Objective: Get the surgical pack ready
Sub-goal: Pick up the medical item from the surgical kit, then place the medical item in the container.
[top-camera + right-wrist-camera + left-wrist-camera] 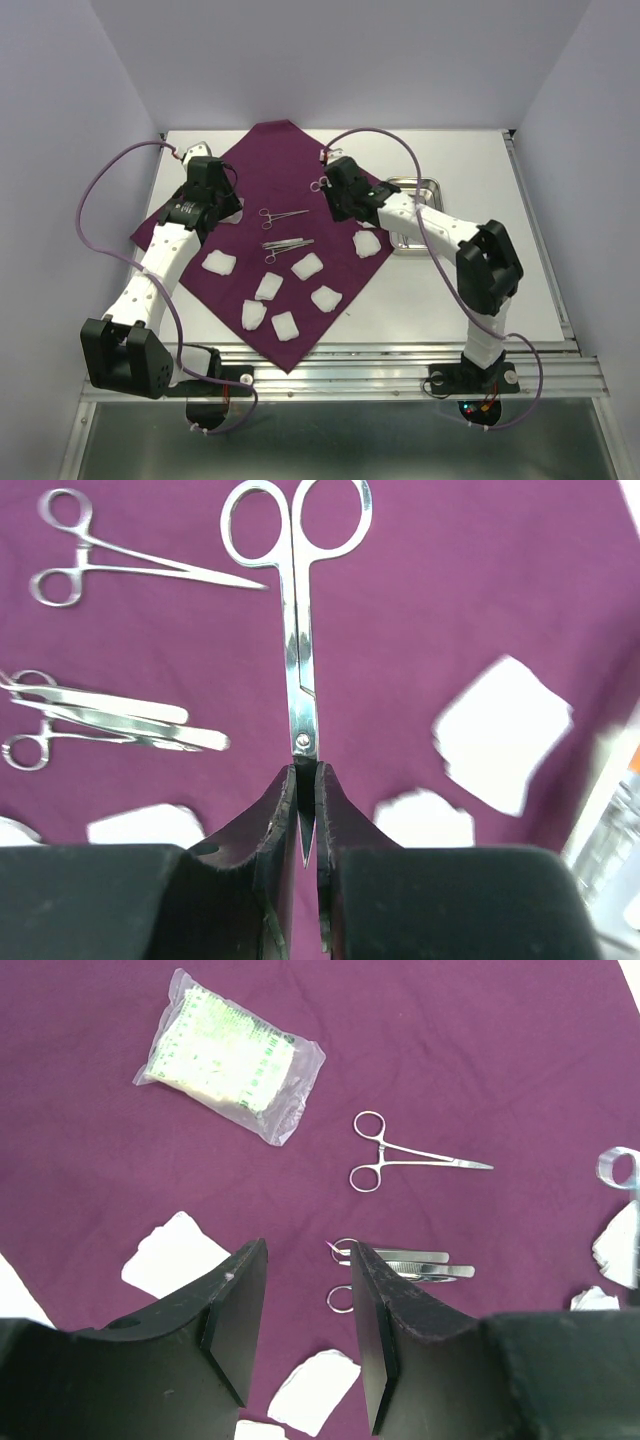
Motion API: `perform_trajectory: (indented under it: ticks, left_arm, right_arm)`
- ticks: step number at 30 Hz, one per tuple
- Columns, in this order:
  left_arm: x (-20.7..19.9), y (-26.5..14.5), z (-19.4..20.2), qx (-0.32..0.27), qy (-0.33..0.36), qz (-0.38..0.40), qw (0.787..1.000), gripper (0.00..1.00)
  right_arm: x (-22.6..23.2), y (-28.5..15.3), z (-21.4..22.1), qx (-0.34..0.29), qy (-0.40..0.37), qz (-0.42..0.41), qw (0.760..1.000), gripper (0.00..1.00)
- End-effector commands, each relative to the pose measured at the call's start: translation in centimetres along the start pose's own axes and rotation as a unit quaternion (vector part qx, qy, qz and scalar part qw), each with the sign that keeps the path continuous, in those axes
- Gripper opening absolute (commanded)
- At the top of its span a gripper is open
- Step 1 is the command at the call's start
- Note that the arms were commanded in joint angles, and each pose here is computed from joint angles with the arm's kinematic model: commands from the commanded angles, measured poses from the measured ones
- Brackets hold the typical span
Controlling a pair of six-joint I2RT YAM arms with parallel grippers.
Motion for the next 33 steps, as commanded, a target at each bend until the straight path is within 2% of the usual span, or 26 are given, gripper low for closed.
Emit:
perform_trajectory:
  ticks: [1,9,15,33]
  left_arm:
    - [0.1,-1.4,-1.6,-0.035,0.002,0.005,0.999,0.5]
    - [0.0,-1.3,-1.6,-0.034,0.005,0.008,0.999,0.5]
    - [-0.1,-1.1,-1.4,-0.031,0.003,0.014,0.999,0.5]
    - [0.0,-1.2,-1.1,-0.028,0.002,0.014,1.0,0.5]
  right_arm:
    - [-3.9,-3.1,-1.8,-0.059,0.055,0.042,0.996,0.01]
    - [-13.7,-6.5,1.4,-0.059,0.144,0.121,0.98,0.01]
    - [-17.5,-7.1,5.3,-0.034,0.179,0.151,0.972,0.01]
    - [-20.0,-2.5,11.4,0.04,0.197,0.173,0.964,0.01]
Point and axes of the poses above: each gripper's point midway between its finger pads, its own y axis out along the fingers, its own x axis along the line the jaws close on, z = x × y, the point moved 6 cm from there along -y, back along the fingers, and after that the axes turned 4 degrees about y, right-handed, at the moved point
